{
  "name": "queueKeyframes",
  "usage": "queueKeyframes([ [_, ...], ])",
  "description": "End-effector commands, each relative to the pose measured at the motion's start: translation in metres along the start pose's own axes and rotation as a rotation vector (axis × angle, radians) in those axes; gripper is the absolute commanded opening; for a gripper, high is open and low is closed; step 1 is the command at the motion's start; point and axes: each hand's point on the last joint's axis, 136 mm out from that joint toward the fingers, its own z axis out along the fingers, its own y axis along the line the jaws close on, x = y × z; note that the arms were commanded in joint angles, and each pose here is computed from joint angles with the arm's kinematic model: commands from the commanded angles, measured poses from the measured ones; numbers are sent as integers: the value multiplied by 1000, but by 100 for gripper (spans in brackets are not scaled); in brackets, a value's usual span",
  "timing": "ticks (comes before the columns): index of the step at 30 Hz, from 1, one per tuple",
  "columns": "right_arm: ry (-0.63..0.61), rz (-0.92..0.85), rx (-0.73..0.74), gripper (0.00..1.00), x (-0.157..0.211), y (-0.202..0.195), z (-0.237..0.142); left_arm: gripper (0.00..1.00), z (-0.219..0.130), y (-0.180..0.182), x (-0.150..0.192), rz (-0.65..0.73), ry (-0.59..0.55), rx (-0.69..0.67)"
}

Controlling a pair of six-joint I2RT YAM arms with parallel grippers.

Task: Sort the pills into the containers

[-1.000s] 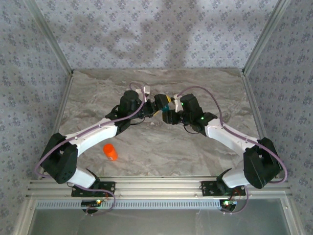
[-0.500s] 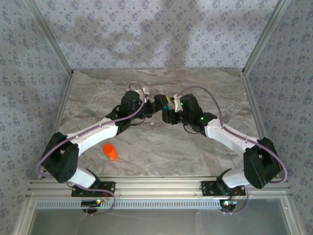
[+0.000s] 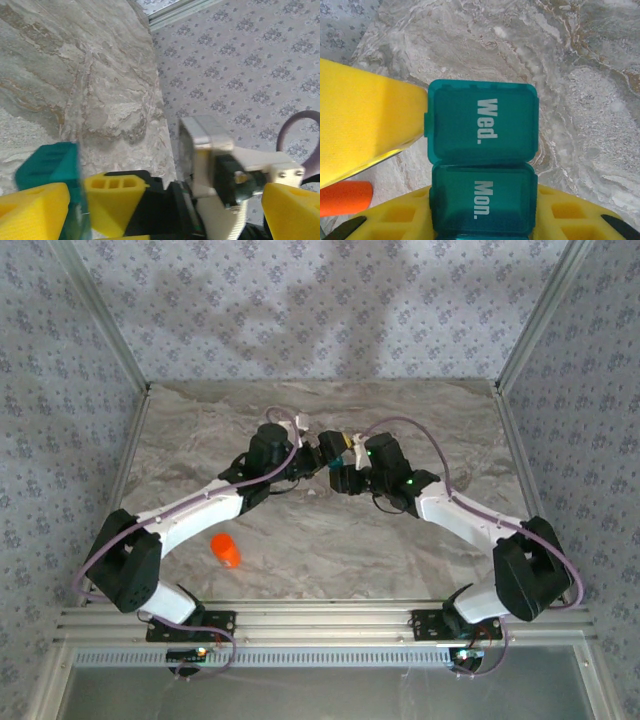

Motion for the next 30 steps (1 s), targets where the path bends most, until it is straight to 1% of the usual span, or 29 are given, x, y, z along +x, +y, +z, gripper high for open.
queueKeyframes([
  [1,-20,-4,-19,17,-8,8,2,98,2,-25,-5,20,-10,61],
  [7,-16,-5,-3,17,-7,4,5,98,4,-33,-3,14,-9,83],
  [9,-13,-1,6,16,-4,-1,6,98,1,-30,-7,25,-32,56],
  [11,-9,6,15,17,-2,-7,6,98,-6,-25,-12,53,-64,1],
  [15,15,11,35,17,6,-22,8,98,-26,5,-33,63,-143,-162],
  [19,72,-15,55,18,16,-36,15,98,-42,41,-52,29,-191,-250],
  [25,182,-75,87,21,33,-54,40,98,-48,76,-59,23,-177,-312],
  [30,256,-118,132,21,46,-67,60,98,-48,91,-58,32,-152,-343],
])
